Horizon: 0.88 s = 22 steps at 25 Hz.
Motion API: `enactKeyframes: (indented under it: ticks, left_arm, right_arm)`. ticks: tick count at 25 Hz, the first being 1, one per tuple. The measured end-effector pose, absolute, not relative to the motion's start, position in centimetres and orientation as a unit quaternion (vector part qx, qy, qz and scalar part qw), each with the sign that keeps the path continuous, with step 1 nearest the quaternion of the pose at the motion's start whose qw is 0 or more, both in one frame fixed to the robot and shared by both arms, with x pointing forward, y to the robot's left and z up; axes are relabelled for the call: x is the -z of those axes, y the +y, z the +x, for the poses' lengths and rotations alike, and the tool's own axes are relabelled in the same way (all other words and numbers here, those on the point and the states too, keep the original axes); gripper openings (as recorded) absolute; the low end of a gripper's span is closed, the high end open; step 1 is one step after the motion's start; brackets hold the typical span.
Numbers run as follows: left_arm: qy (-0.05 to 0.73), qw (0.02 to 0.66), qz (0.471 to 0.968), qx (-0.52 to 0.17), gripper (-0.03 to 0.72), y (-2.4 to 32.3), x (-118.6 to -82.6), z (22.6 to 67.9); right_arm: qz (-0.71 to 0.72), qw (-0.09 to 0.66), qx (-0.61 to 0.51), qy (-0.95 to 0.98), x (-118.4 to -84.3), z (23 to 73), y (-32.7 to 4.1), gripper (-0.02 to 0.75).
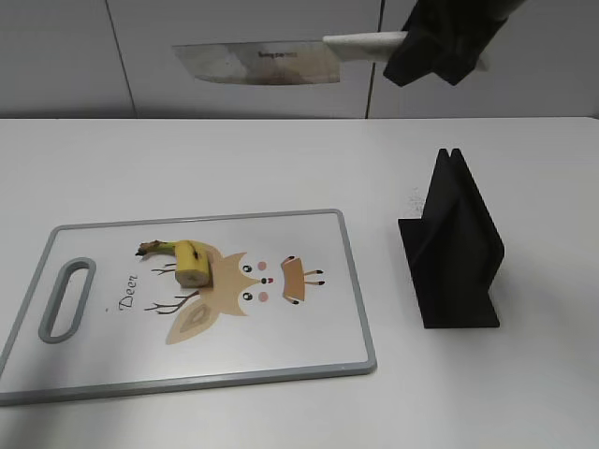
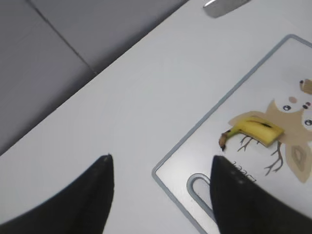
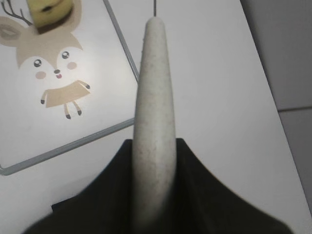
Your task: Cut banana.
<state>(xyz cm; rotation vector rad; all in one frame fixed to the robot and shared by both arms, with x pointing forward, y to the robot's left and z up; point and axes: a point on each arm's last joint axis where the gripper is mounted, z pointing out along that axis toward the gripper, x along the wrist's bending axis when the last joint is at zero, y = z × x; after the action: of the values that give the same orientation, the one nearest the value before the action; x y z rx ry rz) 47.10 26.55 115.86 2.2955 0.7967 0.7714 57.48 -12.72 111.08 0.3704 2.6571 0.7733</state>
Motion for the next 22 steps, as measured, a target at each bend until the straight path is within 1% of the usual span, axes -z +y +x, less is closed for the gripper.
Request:
enactKeyframes:
  ticks: [8,13,16,22]
  left_arm:
    - [0.144,0.269,0.922,-0.237,0.589,23.4,-115.1,51.8]
    - [0.071,0.254,0.944,-0.197,0.589,21.0,-112.9,53.3]
    - [0.044,0.242,0.952,-0.181,0.589,20.1,-111.8,53.8]
    - [0.040,0.233,0.958,-0.162,0.579,19.5,-110.3,54.8]
  right_arm:
    - [0.038,0.141,-0.286,0.947,-109.9,59.1,-11.0,0.173]
    - [-0.035,0.127,-0.309,0.942,-109.4,59.0,-10.3,0.173]
    - [-0.048,0.123,-0.323,0.937,-109.2,59.1,-9.9,0.173]
    - [-0.059,0.096,-0.346,0.932,-107.8,59.6,-9.2,0.173]
